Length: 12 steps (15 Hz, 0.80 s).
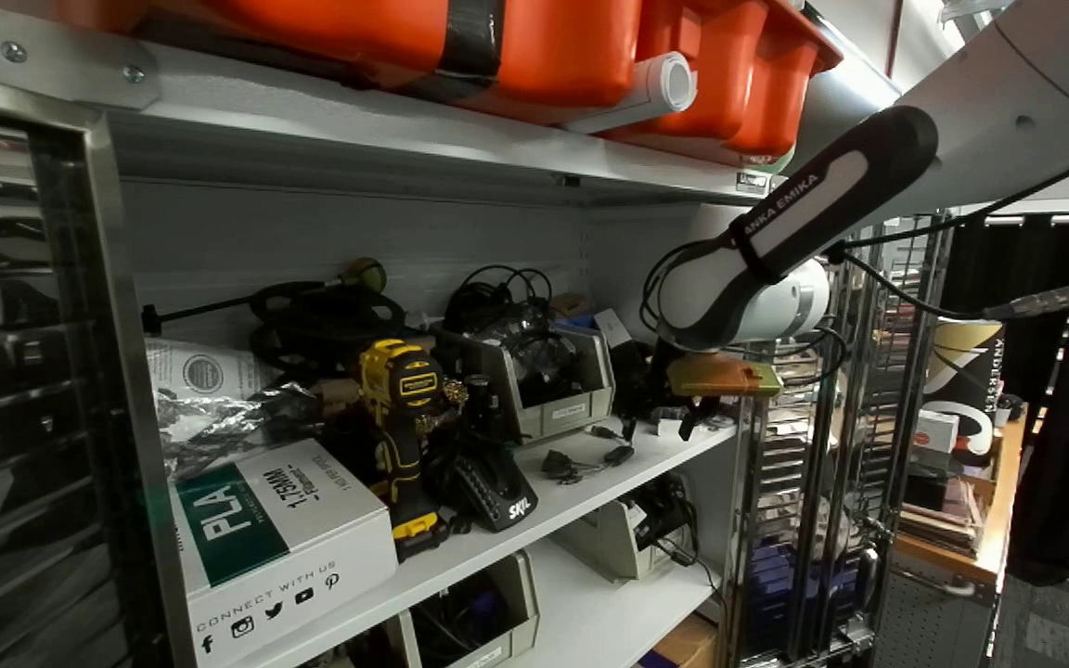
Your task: Put the multi USB charging cable in the gray box
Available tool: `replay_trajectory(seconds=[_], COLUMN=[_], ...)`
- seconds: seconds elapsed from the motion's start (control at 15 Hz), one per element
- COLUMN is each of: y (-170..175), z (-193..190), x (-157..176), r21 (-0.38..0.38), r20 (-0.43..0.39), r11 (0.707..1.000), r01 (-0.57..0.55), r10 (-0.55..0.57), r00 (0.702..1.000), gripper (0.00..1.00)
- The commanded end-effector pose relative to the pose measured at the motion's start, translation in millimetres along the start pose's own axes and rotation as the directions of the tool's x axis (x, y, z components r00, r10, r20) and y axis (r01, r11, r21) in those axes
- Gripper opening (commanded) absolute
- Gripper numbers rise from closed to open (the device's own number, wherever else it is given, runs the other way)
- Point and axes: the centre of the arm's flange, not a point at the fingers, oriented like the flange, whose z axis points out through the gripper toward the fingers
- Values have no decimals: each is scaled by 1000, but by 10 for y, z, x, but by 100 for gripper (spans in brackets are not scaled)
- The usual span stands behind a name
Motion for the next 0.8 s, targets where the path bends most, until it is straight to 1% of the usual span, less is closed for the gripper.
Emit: replay_trajectory(seconds=[0.0,0.13,0.33,0.73], y=[-191,-254,-347,-475], z=[89,155,238,370], x=[257,307,370,444], r21=[41,62,77,59], r20=[-20,-27,-11,6], r11=[999,997,995,993], r01=[-33,-47,-70,-102], r10=[34,49,71,102], r00=[999,998,997,995], gripper=[100,100,100,100])
